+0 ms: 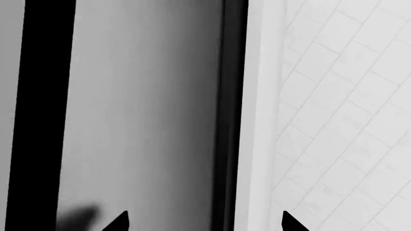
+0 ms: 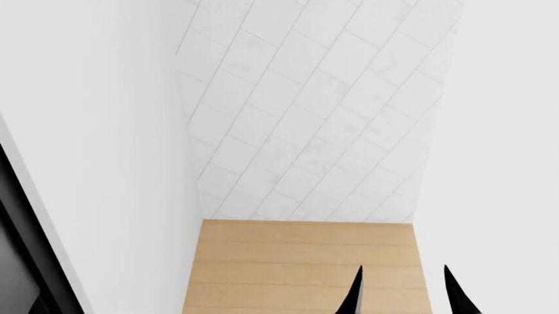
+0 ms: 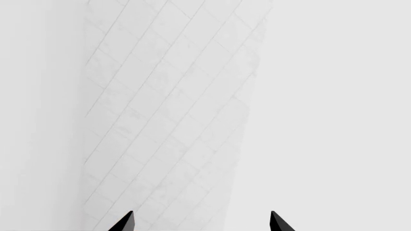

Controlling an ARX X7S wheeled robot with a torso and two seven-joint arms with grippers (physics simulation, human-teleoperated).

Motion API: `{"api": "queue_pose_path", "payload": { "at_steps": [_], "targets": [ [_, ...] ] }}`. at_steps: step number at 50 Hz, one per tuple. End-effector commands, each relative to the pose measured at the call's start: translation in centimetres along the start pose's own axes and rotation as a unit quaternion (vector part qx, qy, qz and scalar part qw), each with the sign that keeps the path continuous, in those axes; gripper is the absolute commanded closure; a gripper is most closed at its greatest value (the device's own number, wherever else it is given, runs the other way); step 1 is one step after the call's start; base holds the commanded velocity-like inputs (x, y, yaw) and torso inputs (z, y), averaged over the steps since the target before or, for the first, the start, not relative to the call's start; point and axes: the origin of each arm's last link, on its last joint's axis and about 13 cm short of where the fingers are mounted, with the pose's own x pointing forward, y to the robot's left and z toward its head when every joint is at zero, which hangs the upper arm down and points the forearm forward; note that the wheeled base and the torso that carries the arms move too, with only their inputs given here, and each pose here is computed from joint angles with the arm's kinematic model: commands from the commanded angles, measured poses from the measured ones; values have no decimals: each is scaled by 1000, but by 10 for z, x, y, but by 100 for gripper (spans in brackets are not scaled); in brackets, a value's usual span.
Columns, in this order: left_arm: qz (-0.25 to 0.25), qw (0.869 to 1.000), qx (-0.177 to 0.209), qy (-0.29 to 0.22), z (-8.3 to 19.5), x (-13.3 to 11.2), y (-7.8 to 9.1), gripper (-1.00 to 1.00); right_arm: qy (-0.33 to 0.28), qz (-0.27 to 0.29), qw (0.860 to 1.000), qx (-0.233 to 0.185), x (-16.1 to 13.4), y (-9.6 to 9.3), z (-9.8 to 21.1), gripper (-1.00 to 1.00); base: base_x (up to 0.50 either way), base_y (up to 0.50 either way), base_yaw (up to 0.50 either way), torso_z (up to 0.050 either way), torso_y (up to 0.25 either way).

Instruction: Close the fridge door

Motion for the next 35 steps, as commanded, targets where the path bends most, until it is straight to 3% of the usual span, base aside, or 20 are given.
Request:
{"api": "queue_pose_path", "payload": {
  "at_steps": [1, 4, 5, 9, 13, 27, 35],
  "targets": [
    [95, 994, 53, -25, 31, 42, 27, -100, -4, 7, 1000, -4, -1, 0, 3, -100, 0, 0, 0, 0, 0],
    [110, 992, 62, -21, 31, 50, 28, -100, -5, 7, 1000, -4, -2, 0, 2, -100, 4, 5, 2, 0, 0],
    [149, 985, 80, -25, 24, 59, 28, -100, -6, 6, 1000, -3, -3, -1, 3, -100, 0, 5, 3, 0, 0],
    [202, 975, 92, -10, 19, 67, 35, -100, -8, 4, 1000, 1, -4, -3, 2, -100, 3, 5, 3, 0, 0],
    [281, 955, 101, 0, 25, 70, 44, -100, -8, 4, 1000, 1, -5, -4, 2, -100, 3, 6, 4, 0, 0],
    [344, 933, 100, -16, 58, 86, 55, -100, -12, -2, 1000, 7, -14, -10, 2, -100, 0, 2, 2, 0, 0],
    [328, 934, 132, -57, 75, 103, 49, -100, -13, -4, 1000, 9, -20, -11, 1, -100, 0, 0, 0, 0, 0]
  ]
}}
